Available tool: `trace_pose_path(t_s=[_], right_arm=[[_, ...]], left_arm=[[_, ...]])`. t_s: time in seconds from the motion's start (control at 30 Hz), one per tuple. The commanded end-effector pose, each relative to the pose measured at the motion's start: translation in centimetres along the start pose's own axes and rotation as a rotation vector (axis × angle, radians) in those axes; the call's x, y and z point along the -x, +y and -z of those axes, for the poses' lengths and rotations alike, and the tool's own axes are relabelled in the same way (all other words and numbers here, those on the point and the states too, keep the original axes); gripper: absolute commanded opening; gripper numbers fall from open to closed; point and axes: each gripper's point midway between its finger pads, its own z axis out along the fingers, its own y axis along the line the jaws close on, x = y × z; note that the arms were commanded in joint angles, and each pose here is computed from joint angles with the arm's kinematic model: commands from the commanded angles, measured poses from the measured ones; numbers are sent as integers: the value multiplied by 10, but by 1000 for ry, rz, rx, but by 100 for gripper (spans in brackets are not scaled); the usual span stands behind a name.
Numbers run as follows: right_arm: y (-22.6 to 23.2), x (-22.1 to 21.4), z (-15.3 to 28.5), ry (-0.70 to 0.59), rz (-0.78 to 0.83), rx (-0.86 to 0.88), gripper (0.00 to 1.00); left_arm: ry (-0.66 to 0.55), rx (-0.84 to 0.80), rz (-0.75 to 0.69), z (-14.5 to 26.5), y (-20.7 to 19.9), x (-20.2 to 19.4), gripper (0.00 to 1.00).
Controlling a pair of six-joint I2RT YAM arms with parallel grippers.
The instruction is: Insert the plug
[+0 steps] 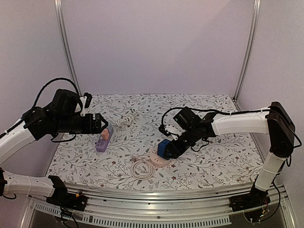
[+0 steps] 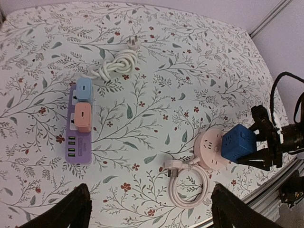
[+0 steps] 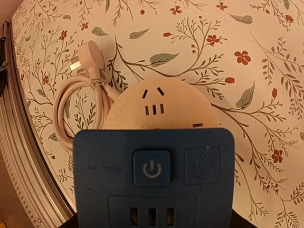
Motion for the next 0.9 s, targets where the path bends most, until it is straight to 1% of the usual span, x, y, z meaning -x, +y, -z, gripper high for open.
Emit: trace_pose_path(t_s=[0.0,0.23,0.6,0.73,0.87], right_arm=[[-11,0,3,12,2,-74,0],[-14,-2,6,9,-6,-91,0],[-5,28,28,-82,13,-83,0],[-1,35,36,-108,21,-62,0],[7,30,33,-87,35,-13,0]], left_arm=[[33,18,-11,-3,3,-11,87],[37,20,-11,-5,2,-12,86],[45,12,-18,-9,-4,-13,85],[48,9,-23,-11,-7,-14,85],[49,9,-25,-12,-8,-14,84]])
